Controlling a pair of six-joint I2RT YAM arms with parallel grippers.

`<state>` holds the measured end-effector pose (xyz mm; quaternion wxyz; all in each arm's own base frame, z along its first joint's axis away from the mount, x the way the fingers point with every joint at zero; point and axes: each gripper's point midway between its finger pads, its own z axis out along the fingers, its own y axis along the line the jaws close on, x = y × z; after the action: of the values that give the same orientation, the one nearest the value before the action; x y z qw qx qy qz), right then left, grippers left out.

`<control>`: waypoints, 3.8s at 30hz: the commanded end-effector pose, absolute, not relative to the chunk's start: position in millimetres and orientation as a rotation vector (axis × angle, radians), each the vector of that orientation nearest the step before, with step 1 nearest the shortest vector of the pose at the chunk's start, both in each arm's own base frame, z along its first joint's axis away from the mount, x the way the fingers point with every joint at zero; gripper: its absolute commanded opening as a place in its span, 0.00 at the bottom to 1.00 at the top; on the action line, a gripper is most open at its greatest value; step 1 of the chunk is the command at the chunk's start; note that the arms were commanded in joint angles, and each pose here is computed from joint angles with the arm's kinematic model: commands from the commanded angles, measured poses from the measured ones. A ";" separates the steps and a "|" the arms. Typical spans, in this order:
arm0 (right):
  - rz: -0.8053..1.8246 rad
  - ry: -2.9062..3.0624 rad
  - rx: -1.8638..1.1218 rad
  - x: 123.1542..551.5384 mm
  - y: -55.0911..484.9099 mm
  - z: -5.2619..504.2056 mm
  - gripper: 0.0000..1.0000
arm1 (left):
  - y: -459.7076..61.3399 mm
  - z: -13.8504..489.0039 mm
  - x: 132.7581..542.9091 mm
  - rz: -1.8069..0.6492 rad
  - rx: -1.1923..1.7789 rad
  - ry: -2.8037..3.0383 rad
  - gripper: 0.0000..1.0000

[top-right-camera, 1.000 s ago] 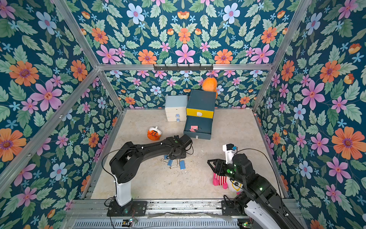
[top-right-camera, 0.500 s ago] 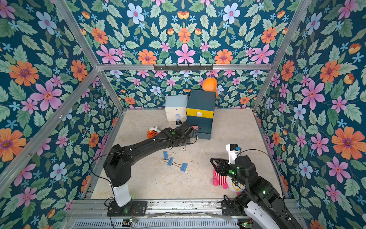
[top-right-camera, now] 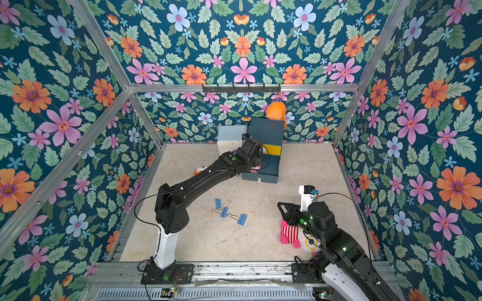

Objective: Put the binder clips in the drawer according to color
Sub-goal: Place the binder clip in the drawer, then close the drawer in the storage box.

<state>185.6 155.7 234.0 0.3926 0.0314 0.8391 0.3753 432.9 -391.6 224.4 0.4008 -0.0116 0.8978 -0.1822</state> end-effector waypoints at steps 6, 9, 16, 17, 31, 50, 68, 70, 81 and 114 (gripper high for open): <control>0.970 2.101 0.102 191.7 158.6 237.1 0.43 | -403.5 212.3 442.7 -0.518 -0.005 2.266 0.52; 0.978 2.106 0.103 191.9 160.1 235.4 0.43 | -404.1 209.6 440.9 -0.526 -0.003 2.275 0.60; 0.978 2.110 0.104 192.2 160.6 233.9 0.43 | -398.2 231.1 433.2 -0.584 -0.020 2.227 0.74; 0.978 2.112 0.104 192.3 160.8 233.1 0.43 | -396.0 234.9 431.3 -0.595 -0.026 2.217 0.74; 1.082 2.161 0.193 240.0 192.0 209.4 0.37 | -337.3 229.8 359.6 -0.713 -0.077 2.244 0.62; 1.191 2.014 0.641 346.6 225.1 153.9 0.36 | -219.2 90.0 254.6 -0.458 -0.209 2.536 0.63; 1.177 1.866 0.814 404.6 238.2 128.6 0.26 | -207.8 73.9 223.0 -0.536 -0.250 2.534 0.61; 1.183 1.832 0.819 412.9 236.9 131.1 0.25 | -208.4 71.3 219.0 -0.535 -0.248 2.539 0.61; 1.181 1.733 0.865 468.6 223.4 136.8 0.25 | -209.7 70.1 204.5 -0.554 -0.283 2.533 0.63; 1.297 1.688 1.052 479.5 216.8 85.4 0.47 | -208.2 74.6 206.3 -0.528 -0.295 2.516 0.68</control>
<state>474.2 211.4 78.5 0.3708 0.4162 0.6708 0.4892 204.7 -211.1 73.2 0.2671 -0.1104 0.9353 -0.2042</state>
